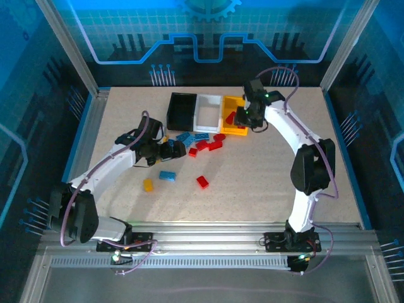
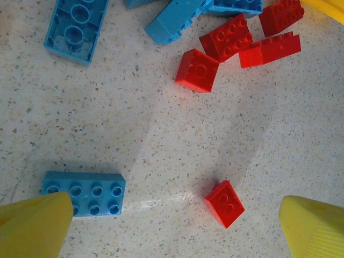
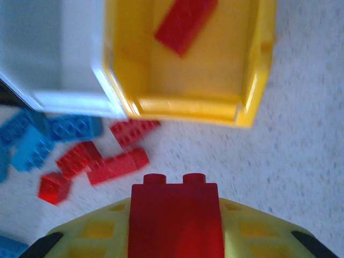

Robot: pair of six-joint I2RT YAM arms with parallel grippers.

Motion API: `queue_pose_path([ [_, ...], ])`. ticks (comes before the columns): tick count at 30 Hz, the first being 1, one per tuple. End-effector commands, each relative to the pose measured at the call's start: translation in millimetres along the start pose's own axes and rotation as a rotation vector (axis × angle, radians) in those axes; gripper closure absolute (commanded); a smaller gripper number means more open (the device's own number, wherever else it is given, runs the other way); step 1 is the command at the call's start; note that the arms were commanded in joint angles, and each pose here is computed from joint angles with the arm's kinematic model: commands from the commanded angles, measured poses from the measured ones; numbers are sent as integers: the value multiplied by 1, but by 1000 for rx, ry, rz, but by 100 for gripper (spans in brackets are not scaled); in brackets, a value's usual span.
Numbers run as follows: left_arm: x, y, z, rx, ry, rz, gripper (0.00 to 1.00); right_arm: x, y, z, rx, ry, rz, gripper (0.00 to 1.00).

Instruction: Sort the legos into containers by color

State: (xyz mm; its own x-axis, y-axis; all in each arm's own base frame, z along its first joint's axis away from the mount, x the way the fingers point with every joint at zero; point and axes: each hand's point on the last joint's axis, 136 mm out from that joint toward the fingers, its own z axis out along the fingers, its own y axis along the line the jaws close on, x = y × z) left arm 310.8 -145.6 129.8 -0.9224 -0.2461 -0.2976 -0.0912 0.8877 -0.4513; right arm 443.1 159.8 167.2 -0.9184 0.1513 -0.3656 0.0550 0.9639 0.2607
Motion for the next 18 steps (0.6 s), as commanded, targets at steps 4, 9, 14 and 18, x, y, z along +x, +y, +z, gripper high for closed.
queue_pose_path([
  [4,13,10,-4,-29,34,-22,1,-28,5,30,-13,69,51,72],
  [9,18,17,-9,-65,52,-18,1,-41,2,64,-2,101,86,71],
  [14,26,31,-8,-136,103,-34,1,-39,-5,94,12,138,110,71],
  [18,28,45,-7,-184,128,-75,1,-34,-8,107,14,164,113,68],
])
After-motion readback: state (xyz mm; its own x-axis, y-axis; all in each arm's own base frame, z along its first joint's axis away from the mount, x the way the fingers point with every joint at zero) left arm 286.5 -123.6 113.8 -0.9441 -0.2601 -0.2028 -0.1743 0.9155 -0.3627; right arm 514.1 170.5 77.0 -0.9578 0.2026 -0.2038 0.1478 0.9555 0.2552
